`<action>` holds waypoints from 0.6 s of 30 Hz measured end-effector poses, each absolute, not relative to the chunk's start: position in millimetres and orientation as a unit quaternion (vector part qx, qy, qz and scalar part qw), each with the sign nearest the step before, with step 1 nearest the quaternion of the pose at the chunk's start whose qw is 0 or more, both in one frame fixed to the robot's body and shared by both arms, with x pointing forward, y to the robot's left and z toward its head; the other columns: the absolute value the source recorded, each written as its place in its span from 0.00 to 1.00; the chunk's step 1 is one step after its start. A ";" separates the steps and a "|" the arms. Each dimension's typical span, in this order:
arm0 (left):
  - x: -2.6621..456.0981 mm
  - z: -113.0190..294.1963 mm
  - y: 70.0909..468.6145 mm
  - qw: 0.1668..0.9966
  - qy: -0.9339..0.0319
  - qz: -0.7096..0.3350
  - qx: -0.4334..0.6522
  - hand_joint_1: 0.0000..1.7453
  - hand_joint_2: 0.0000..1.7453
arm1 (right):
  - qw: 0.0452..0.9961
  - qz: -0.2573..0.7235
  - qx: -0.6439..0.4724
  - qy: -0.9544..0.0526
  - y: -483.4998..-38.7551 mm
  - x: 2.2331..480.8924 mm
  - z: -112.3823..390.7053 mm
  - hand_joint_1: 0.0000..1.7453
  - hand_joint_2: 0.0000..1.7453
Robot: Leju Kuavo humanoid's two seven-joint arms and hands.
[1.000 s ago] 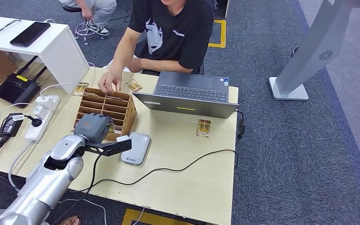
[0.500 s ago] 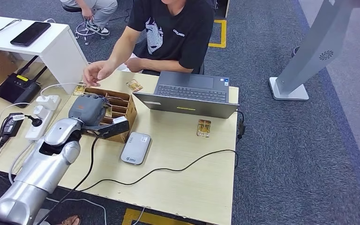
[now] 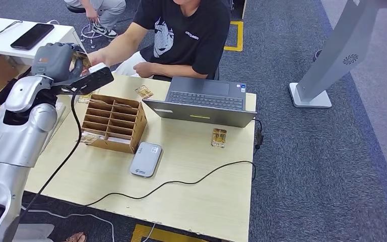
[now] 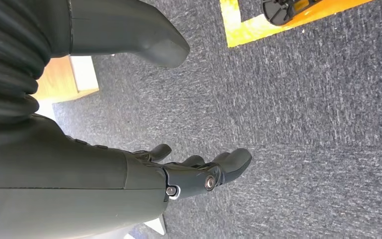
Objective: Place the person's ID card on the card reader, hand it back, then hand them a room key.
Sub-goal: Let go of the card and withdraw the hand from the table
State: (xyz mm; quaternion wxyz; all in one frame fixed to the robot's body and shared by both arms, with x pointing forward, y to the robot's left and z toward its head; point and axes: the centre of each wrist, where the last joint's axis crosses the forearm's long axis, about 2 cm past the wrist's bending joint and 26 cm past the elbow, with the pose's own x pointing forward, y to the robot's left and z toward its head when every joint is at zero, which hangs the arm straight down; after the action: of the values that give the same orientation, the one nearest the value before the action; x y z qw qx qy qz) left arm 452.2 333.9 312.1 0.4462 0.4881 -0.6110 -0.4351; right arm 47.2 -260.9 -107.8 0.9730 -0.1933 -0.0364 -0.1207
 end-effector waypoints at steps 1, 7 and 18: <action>453.5 316.2 334.6 0.444 -0.610 -0.430 0.496 1.00 1.00 | 0.973 -0.119 -0.194 -0.037 -261.5 47.3 -107.9 0.00 1.00; 466.5 320.9 344.4 0.439 -0.598 -0.409 0.531 1.00 1.00 | 0.974 -0.103 -0.196 -0.038 -263.9 49.4 -107.8 0.00 1.00; 469.6 302.5 345.2 0.453 -0.607 -0.389 0.524 0.00 1.00 | 0.974 -0.101 -0.198 -0.035 -265.7 50.1 -107.8 0.00 1.00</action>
State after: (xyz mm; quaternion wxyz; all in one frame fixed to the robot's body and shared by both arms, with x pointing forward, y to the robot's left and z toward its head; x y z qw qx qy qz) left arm 469.6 345.2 302.5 0.4527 0.5243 -0.6072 -0.3892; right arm 50.1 -265.7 -107.8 0.9745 -0.1976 -0.0350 -0.1008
